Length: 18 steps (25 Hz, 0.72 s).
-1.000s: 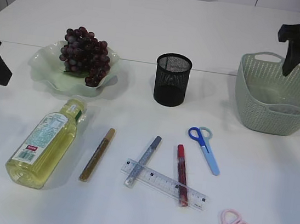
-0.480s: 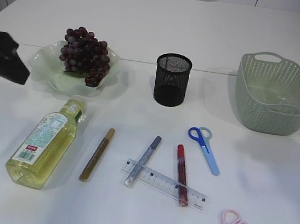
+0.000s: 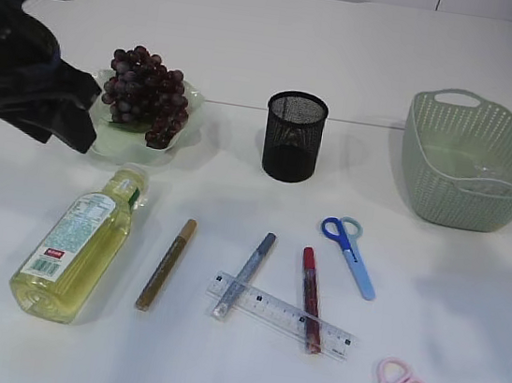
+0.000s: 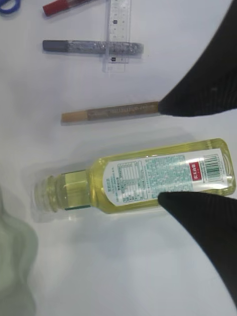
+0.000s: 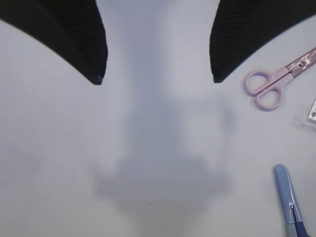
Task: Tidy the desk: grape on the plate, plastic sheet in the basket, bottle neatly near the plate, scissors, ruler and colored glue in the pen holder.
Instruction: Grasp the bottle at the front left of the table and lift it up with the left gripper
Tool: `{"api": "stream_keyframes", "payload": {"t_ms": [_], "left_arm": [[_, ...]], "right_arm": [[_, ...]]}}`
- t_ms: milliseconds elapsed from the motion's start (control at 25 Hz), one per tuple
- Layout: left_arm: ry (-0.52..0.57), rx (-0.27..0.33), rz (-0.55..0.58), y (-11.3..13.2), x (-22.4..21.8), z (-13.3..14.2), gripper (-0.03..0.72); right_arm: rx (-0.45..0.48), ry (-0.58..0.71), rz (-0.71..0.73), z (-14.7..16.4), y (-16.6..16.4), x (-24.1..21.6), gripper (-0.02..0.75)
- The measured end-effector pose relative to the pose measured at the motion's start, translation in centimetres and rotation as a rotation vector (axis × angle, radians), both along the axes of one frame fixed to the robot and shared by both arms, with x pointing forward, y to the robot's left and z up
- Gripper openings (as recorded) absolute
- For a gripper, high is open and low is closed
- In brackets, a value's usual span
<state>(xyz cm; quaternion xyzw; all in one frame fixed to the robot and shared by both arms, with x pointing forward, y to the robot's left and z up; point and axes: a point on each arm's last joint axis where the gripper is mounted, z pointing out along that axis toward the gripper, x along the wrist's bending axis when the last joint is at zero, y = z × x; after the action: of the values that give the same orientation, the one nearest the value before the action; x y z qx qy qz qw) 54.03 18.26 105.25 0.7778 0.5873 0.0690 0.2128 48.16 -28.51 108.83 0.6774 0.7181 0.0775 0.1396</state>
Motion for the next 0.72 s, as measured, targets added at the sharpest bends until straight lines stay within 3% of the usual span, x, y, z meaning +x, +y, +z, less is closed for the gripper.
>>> {"api": "stream_keyframes", "payload": {"t_ms": [320, 600, 720], "left_arm": [[0.191, 0.047, 0.081, -0.6, 1.8, -3.4, 0.393], [0.246, 0.109, 0.058, -1.7, 2.0, -5.7, 0.593], [0.258, 0.151, 0.067, -2.1, 2.2, -6.8, 0.626]], "right_arm": [[0.008, 0.001, 0.003, 0.0, 0.1, 0.0, 0.510], [0.011, -0.028, 0.007, 0.1, 0.1, 0.2, 0.509], [0.012, -0.036, 0.009, 0.1, 0.1, 0.3, 0.510]]}}
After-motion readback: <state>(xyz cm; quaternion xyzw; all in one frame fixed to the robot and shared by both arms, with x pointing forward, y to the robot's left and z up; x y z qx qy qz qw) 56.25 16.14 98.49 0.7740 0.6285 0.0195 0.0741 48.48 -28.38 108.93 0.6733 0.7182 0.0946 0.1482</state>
